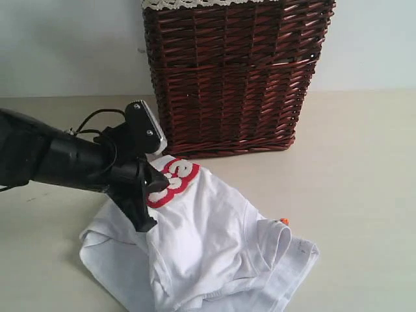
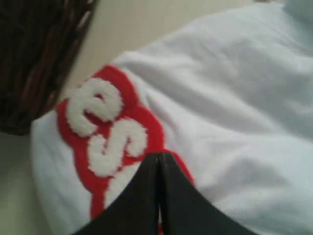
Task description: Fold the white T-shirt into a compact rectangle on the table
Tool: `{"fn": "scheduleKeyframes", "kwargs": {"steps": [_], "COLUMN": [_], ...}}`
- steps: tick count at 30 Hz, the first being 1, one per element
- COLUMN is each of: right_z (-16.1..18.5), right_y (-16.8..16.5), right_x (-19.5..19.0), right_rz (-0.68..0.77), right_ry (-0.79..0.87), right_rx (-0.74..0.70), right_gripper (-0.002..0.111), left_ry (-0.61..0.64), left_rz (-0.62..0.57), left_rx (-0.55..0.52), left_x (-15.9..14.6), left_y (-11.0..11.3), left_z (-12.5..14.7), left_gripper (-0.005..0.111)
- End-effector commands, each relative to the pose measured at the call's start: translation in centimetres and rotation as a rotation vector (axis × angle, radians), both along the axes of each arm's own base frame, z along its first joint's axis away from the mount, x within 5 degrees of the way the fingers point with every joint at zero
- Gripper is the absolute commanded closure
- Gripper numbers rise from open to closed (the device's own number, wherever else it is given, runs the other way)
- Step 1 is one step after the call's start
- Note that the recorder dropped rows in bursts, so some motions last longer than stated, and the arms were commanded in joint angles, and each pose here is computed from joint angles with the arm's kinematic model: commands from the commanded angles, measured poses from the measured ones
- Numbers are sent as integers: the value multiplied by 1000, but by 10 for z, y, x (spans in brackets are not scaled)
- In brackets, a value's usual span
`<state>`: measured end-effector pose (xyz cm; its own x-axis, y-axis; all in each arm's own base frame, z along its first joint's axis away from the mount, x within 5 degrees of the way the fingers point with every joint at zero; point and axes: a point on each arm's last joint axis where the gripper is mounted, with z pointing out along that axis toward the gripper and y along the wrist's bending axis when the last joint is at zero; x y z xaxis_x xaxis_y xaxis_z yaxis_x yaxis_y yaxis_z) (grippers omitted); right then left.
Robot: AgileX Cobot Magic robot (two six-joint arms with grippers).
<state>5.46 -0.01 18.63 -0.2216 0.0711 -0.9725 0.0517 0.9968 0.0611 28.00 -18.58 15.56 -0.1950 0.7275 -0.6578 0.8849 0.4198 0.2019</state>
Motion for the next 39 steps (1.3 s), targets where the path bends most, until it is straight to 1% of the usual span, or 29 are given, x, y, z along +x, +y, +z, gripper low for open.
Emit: {"fn": "scheduleKeyframes", "kwargs": {"steps": [1, 2, 4, 7, 9, 11, 12, 13, 15, 18, 19, 25, 26, 29, 31, 33, 35, 36, 39], "right_z": [-1, -1, -1, -1, -1, -1, -1, -1, -1, -1, -1, -1, -1, -1, -1, -1, -1, -1, -1], "right_y": [0, 0, 0, 0, 0, 0, 0, 0, 0, 0, 0, 0, 0, 0, 0, 0, 0, 0, 0], "right_x": [0, 0, 0, 0, 0, 0, 0, 0, 0, 0, 0, 0, 0, 0, 0, 0, 0, 0, 0], "right_rz": [-1, -1, -1, -1, -1, -1, -1, -1, -1, -1, -1, -1, -1, -1, -1, -1, -1, -1, -1], "right_ry": [-9, -9, -9, -9, -9, -9, -9, -9, -9, -9, -9, -9, -9, -9, -9, -9, -9, -9, -9], "right_rx": [-4, -4, -4, -4, -4, -4, -4, -4, -4, -4, -4, -4, -4, -4, -4, -4, -4, -4, -4], "right_gripper": [108, 108, 108, 108, 108, 108, 108, 108, 108, 108, 108, 108, 108, 108, 108, 108, 108, 108, 108], "left_ry": [11, 20, 62, 95, 112, 140, 147, 146, 147, 156, 150, 110, 103, 67, 84, 128, 195, 224, 267], "left_rz": [78, 79, 66, 50, 14, -47, -73, -83, -77, -70, -59, -25, -9, 50, -7, -133, -270, -310, -368], "left_rx": [6, 22, 93, 130, 168, 228, 280, 315, 325, 265, 229, 143, 127, 33, -31, -74, -141, -163, -202], "left_x": [26, 29, 28, 20, 11, -4, -16, -25, -34, -44, -47, -57, -57, -54, -56, -63, -73, -77, -85], "left_y": [12, 16, 30, 38, 42, 49, 57, 63, 71, 75, 76, 75, 75, 72, 64, 57, 48, 43, 33], "left_z": [-11, -16, -39, -50, -57, -67, -72, -74, -70, -56, -46, -18, -14, 6, 13, 12, 9, 7, 7], "left_gripper": [107, 107, 107, 107, 107, 107, 107, 107, 107, 107, 107, 107, 107, 107, 107, 107, 107, 107, 107]}}
